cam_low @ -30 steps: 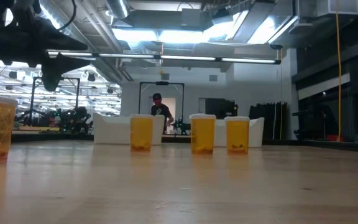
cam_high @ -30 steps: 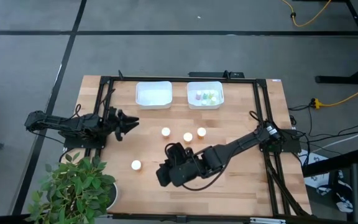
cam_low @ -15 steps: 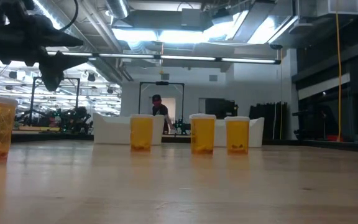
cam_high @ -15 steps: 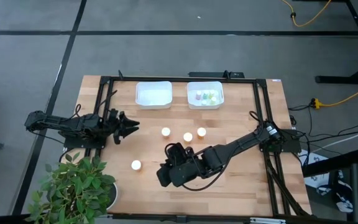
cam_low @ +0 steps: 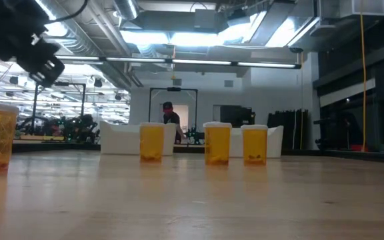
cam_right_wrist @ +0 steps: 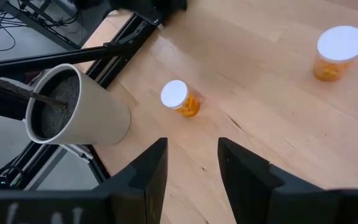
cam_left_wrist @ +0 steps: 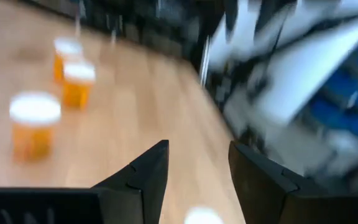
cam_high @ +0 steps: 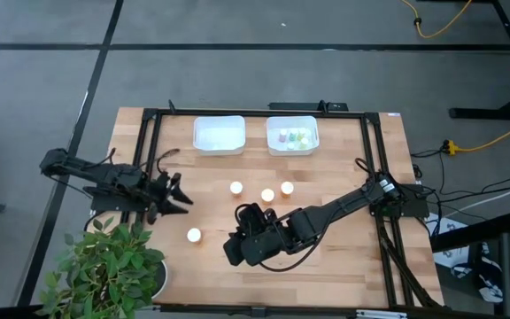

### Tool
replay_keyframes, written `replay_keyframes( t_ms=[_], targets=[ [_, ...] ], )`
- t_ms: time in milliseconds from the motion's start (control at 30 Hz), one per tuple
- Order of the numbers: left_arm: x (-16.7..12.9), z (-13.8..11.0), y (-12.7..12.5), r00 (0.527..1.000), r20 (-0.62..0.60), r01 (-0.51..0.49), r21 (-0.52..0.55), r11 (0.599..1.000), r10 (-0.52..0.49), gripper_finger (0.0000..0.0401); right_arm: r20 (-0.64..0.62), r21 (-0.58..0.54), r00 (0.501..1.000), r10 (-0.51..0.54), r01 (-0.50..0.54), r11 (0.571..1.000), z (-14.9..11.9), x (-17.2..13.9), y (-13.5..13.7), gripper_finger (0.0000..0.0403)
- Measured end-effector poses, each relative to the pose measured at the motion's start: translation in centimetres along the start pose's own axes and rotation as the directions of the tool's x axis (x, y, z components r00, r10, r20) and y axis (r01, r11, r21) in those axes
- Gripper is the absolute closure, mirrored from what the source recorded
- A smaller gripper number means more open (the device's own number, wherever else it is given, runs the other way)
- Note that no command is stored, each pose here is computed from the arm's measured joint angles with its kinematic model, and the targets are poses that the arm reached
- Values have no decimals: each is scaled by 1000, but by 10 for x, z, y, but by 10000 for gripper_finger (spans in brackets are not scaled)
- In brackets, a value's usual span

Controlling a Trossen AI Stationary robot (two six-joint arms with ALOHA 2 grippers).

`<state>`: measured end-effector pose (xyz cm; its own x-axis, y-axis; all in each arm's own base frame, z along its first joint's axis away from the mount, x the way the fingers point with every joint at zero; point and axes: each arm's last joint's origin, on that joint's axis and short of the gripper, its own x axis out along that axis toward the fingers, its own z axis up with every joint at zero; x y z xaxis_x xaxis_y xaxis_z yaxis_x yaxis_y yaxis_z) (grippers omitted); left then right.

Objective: Pick and place medicine bottles into bin by pill shape (circle, oval)
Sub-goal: Put the orange pill bottle into the left white bin

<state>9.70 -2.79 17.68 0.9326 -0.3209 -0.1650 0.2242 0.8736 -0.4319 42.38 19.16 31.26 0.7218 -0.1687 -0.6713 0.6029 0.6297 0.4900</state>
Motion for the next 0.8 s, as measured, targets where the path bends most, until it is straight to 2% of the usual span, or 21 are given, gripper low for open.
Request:
replay_keyframes(
  t_ms=[100,200,333,467,633,800],
  targets=[
    [-5,1,-7,984,-178,-14,43,999,22,241,0,-1,1000,-1,1,1000,0,0,0,260],
    [-6,5,-14,960,-277,-16,94,995,42,241,0,-1,1000,-1,1,1000,0,0,0,260],
    [0,6,-21,943,-331,24,160,987,31,241,1,-1,1000,-1,1,1000,0,0,0,260],
    [10,-5,-23,892,-450,45,191,981,47,241,1,-1,1000,-1,1,1000,0,0,0,260],
    [21,-16,-25,856,-496,-9,266,964,145,241,1,0,1000,-1,1,1000,0,0,0,260],
    [26,-22,-26,826,-538,-64,208,976,169,241,1,0,1000,-1,1,1000,0,0,0,260]
  ],
)
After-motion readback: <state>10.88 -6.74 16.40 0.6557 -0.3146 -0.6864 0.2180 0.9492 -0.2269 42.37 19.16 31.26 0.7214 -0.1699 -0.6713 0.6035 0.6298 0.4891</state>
